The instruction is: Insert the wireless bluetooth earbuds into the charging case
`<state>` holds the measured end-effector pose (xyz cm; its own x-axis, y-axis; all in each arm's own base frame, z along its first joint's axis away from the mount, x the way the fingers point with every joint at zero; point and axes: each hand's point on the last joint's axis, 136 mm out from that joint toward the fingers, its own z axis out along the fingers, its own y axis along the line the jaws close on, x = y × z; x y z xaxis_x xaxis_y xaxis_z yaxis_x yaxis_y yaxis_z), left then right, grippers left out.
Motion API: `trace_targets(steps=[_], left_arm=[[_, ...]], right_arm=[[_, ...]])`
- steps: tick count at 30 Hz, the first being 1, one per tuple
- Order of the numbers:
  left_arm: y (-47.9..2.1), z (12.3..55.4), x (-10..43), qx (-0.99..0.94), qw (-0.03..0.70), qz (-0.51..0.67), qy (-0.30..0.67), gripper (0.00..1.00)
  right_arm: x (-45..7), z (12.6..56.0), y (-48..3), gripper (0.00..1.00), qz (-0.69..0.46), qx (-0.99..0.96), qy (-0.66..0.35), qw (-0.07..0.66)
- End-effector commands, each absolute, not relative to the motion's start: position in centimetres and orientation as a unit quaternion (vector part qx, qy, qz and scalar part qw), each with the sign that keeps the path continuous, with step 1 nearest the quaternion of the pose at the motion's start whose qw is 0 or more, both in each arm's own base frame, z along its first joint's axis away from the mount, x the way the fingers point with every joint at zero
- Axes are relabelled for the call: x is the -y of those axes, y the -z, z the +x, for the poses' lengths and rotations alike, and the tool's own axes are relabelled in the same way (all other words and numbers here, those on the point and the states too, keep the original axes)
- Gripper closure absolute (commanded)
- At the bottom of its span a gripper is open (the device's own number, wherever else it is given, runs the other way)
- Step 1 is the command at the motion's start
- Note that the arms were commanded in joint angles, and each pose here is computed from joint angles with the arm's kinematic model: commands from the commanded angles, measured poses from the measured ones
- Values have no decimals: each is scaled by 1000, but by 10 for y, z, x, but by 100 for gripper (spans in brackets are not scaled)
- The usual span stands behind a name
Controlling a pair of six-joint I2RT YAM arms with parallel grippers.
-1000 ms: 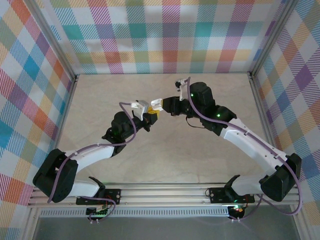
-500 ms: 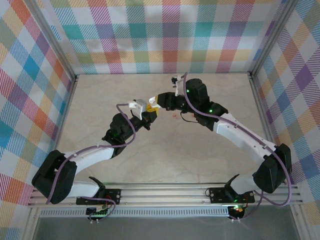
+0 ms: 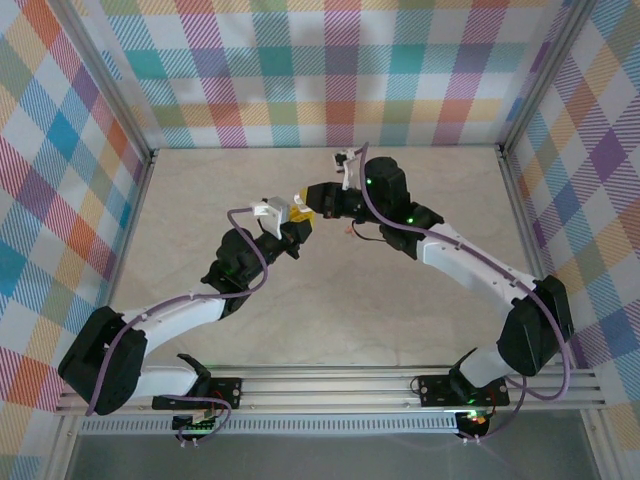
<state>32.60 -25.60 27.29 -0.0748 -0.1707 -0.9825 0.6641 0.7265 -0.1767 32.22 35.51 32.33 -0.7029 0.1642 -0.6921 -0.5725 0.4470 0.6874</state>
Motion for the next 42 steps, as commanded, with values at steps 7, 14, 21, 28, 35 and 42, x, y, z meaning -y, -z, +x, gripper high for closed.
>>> trace_targets(steps=[7,14,21,28,35,42], left_arm=[[-301,313,247,-625,686,171,331,100],[-304,311,244,-623,691,168,327,100],[-311,309,243,-620,694,169,326,100],[-313,309,240,-619,697,164,322,100],[-319,307,237,-615,702,167,317,100],[-323,306,236,-613,706,169,312,100]], right_arm=[[-369,310,-320,82,-195,-749,-489,403],[-372,307,-317,83,-202,-753,-480,402],[-367,310,-306,83,-180,-780,-453,393],[-361,313,-289,83,-145,-804,-433,380],[-361,313,-282,83,-135,-813,-426,374],[-363,311,-279,80,-142,-811,-426,374]])
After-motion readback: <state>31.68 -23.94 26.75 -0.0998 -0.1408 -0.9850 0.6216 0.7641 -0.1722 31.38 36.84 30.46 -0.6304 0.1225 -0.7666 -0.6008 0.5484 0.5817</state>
